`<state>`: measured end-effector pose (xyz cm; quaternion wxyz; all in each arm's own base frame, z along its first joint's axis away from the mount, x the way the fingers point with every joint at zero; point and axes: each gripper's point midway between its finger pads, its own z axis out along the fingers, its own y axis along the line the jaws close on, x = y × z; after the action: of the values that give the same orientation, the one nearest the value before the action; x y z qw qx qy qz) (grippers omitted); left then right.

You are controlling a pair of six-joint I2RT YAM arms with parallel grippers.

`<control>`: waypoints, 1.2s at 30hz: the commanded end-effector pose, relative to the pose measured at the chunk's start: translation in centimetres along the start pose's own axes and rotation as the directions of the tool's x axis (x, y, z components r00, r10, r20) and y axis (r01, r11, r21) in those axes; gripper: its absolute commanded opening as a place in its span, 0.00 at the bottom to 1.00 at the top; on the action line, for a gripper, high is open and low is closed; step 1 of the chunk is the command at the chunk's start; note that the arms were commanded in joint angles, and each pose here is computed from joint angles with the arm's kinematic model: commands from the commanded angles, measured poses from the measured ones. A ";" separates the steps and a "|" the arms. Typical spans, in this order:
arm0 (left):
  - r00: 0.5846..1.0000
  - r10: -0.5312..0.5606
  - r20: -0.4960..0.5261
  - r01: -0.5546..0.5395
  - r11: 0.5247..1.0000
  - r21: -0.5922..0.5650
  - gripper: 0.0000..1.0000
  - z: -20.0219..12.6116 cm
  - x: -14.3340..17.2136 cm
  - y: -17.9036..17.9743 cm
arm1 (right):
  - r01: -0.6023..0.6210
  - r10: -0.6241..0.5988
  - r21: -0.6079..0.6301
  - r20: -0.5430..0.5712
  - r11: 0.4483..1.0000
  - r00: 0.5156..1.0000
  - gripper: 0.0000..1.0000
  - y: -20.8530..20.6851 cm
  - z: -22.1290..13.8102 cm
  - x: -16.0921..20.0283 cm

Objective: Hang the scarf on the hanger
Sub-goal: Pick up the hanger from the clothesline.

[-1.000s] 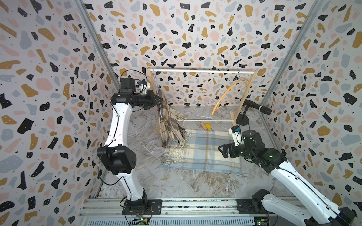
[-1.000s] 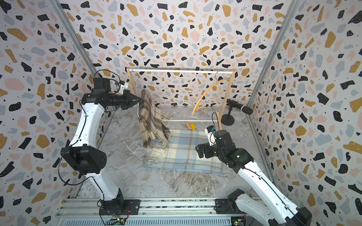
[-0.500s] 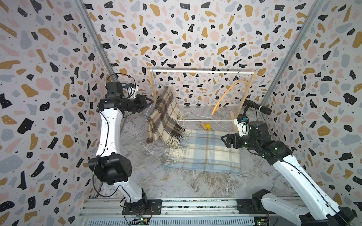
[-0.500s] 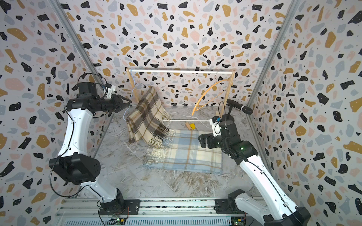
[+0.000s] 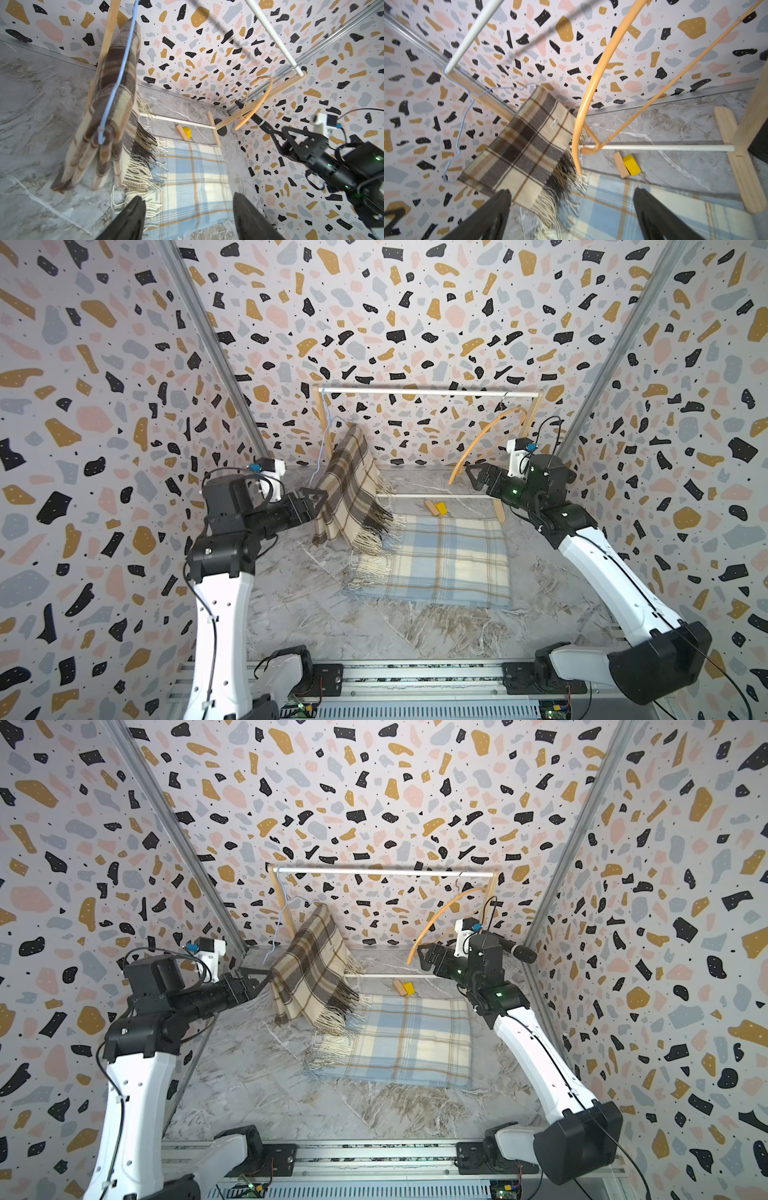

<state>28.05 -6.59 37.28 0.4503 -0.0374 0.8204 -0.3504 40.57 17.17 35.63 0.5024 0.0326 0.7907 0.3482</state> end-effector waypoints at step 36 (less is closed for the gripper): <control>0.989 -0.009 -0.148 0.033 0.987 0.156 0.68 3.6 4.9 -2.7 | 0.157 -0.126 -0.285 0.126 0.945 0.984 0.01 4.1 6.7 -5.2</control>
<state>27.03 -12.23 32.63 0.3624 -0.0072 0.8282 -0.4273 48.51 21.44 36.33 0.5243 -0.0331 0.7362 0.4267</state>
